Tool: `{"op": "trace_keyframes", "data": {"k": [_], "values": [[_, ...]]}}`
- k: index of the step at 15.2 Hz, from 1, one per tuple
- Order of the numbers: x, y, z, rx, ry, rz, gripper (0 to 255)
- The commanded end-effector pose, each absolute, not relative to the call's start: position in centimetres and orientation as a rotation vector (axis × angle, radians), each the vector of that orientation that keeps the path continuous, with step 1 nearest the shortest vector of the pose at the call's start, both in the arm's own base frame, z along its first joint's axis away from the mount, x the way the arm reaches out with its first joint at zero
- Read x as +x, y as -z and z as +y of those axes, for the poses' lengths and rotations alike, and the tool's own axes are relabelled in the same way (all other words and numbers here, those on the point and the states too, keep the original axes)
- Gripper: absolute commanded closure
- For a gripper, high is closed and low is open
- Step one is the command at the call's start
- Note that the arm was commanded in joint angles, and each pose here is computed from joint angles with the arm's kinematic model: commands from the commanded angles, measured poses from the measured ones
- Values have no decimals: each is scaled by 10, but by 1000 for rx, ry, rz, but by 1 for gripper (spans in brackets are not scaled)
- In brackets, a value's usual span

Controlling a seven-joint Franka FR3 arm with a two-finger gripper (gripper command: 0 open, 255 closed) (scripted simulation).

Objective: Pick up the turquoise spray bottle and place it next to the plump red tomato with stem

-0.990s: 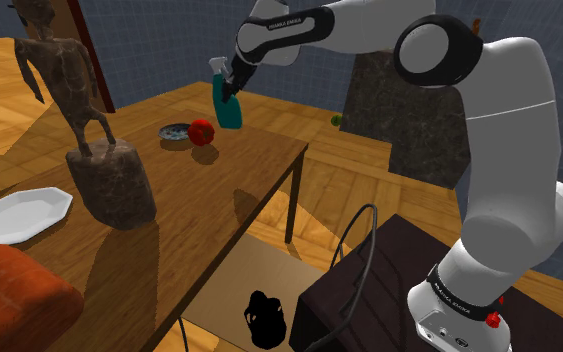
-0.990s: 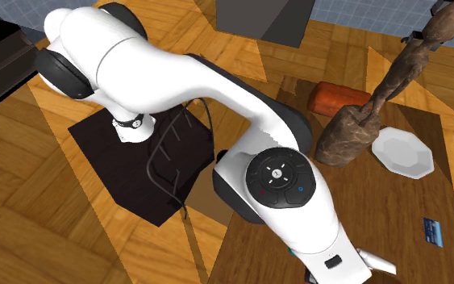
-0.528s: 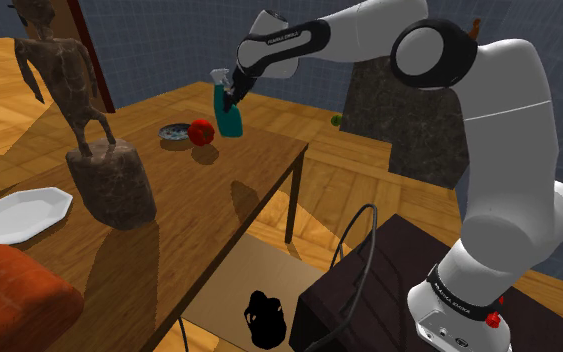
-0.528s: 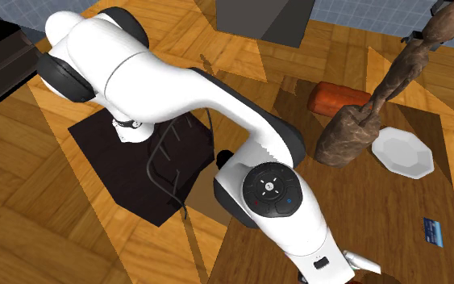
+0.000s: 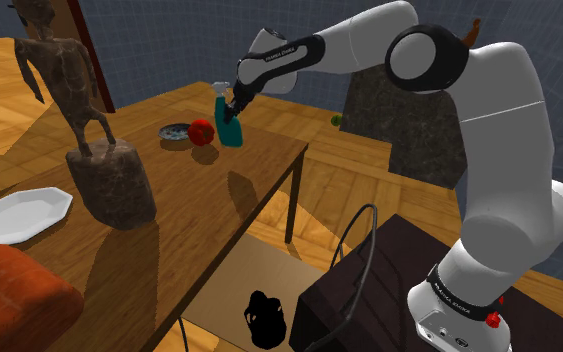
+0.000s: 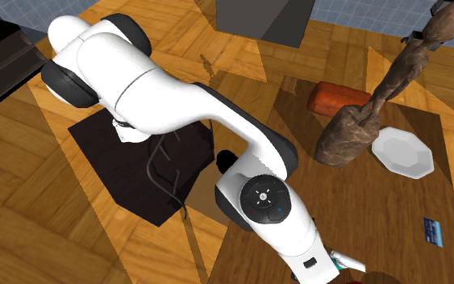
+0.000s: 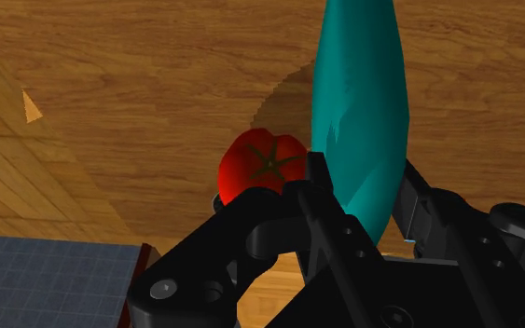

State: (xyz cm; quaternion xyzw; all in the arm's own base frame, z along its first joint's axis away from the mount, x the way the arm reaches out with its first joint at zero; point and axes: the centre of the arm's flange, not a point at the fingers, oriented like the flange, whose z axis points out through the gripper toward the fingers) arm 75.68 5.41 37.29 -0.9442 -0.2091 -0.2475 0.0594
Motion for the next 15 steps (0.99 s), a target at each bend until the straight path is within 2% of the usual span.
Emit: {"op": "trace_keyframes", "data": {"k": [1,11,15], "values": [[758,-363,55,-2859,751,-633,255],[758,-311,55,-2859,751,-633,255],[758,-311,55,-2859,751,-633,255]]}}
